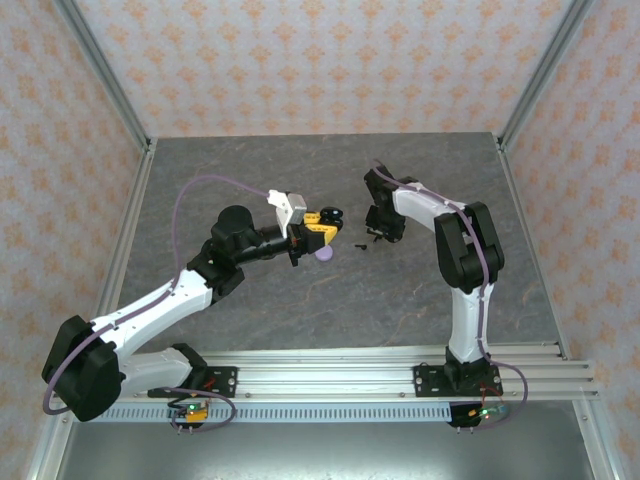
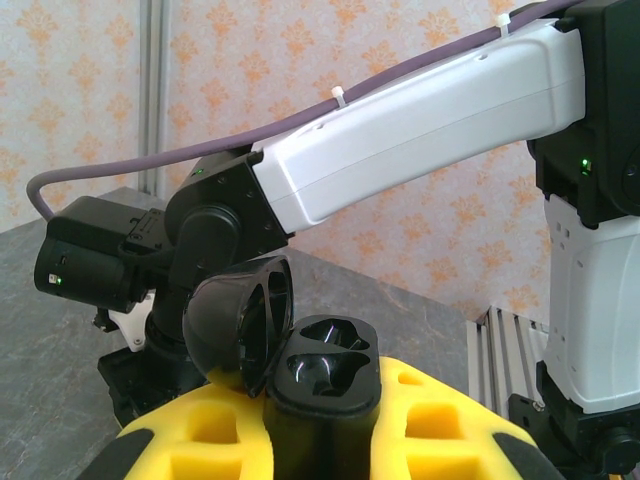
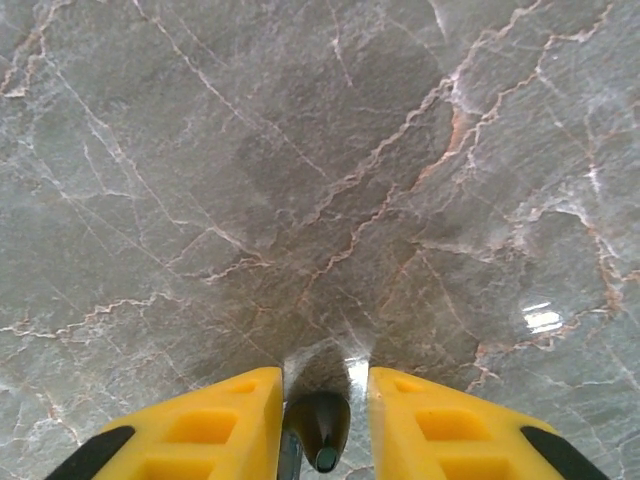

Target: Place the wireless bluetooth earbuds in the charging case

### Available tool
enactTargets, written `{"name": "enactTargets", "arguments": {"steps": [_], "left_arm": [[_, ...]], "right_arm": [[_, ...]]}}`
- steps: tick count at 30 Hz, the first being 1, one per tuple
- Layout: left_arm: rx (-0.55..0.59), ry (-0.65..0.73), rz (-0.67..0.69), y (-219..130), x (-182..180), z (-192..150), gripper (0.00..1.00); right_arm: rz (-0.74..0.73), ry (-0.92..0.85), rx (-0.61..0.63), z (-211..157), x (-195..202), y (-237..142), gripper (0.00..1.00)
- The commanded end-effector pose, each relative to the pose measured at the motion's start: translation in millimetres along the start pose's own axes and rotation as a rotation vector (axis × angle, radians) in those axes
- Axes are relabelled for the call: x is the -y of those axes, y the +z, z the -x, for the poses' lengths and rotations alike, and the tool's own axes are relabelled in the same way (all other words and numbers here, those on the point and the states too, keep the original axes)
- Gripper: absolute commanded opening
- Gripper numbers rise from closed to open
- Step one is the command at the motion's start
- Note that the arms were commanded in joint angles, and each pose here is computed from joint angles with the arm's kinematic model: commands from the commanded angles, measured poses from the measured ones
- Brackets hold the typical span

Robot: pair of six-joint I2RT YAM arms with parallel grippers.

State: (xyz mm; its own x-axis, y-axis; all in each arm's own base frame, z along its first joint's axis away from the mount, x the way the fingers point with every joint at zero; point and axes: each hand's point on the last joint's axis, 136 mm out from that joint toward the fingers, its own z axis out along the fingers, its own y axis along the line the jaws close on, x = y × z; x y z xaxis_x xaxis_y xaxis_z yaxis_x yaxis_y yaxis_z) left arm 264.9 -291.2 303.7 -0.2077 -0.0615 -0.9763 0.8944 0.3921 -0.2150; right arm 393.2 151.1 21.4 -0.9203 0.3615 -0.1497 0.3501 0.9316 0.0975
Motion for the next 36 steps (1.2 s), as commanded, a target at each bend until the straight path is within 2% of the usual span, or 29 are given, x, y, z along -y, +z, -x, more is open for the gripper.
{"name": "enactTargets", "arguments": {"steps": [1,22,31,36], "left_arm": [[0.034,0.040,0.007,-6,5,11,0.15],[-0.008,0.010,0.086,-4,-12,-6,0.15],[-0.020,-0.036,0.150,-1,-29,-23,0.15],[-0.039,-0.081,0.191,7,-44,-39,0.15]], "right_arm": [[-0.015,-0.005,-0.013,1,-1,7,0.25],[0.012,-0.249,-0.025,-5,-1,-3,0.18],[0.029,-0.288,0.075,6,-1,-24,0.18],[0.119,-0.290,0.149,10,-11,-43,0.18]]}}
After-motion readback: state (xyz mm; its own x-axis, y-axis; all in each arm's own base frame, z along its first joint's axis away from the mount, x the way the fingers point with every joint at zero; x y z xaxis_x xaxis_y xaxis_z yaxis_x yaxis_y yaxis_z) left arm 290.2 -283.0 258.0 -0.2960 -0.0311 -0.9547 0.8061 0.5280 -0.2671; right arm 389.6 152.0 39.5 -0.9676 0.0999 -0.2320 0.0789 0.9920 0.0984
